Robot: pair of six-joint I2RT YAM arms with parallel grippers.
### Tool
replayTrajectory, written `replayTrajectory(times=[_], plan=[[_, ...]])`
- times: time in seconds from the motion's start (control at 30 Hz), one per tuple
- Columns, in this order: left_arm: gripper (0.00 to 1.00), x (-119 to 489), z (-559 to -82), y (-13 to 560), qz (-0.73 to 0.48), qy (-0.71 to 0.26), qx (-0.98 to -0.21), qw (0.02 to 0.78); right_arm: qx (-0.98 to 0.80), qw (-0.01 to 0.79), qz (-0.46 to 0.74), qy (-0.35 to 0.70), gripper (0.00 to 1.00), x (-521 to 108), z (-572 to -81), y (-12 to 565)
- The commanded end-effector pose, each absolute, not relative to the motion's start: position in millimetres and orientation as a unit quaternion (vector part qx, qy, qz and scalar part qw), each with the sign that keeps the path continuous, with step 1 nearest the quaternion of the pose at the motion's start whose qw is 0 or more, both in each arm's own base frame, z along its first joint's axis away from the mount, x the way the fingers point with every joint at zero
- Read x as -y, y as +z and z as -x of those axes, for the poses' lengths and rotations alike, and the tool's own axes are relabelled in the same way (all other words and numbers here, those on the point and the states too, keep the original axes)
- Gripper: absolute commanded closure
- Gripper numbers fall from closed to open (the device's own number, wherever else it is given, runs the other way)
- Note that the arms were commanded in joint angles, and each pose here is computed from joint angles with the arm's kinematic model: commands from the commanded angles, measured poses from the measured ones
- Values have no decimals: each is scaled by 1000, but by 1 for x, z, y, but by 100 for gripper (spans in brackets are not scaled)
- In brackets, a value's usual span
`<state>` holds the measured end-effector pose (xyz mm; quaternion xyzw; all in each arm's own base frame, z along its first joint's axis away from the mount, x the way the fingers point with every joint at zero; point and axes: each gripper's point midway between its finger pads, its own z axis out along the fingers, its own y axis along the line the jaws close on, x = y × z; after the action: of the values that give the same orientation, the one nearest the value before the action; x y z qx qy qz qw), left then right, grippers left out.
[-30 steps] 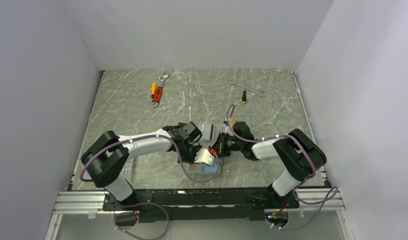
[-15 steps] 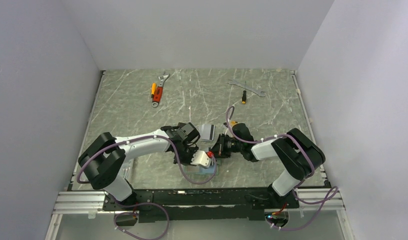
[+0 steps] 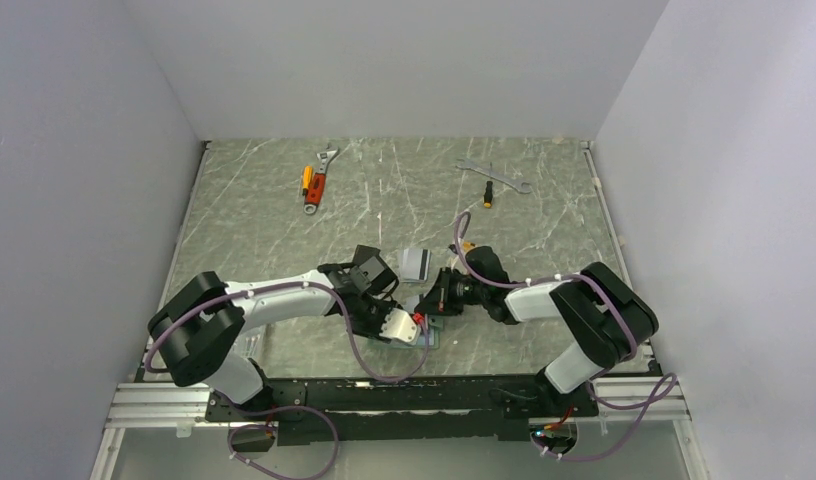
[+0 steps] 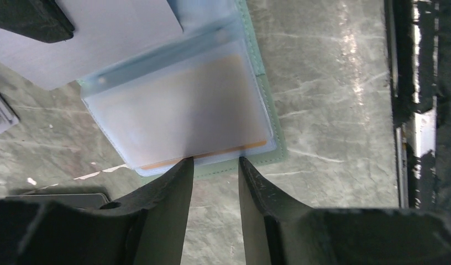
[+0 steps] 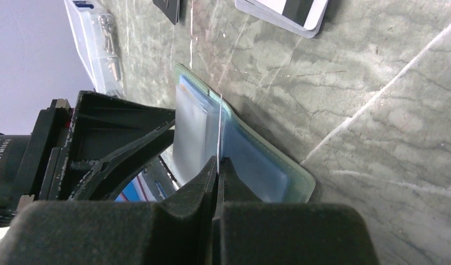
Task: Put the credit cards into the card holder
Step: Turn over the card slot in the card holder.
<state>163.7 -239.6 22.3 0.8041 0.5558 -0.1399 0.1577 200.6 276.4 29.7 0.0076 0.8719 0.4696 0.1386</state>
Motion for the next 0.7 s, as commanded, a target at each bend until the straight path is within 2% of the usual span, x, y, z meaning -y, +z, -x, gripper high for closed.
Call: replayTrajectory(times=[0.0,0.13,0.37,0.67], plan=[[60,249,-173,12,-799,-109,-561,188,-869,173,7,463,100,-271,-207,40],[64,252,-171,11,-778,-112,-587,193,-869,177,-1,462,100,-264,-209,41],[68,270,-139,7,-782,-134,-584,172,-866,187,-13,463,100,-253,-212,46],[70,261,-143,5,-783,-111,-589,167,-855,176,-32,488,100,-257,-209,42]])
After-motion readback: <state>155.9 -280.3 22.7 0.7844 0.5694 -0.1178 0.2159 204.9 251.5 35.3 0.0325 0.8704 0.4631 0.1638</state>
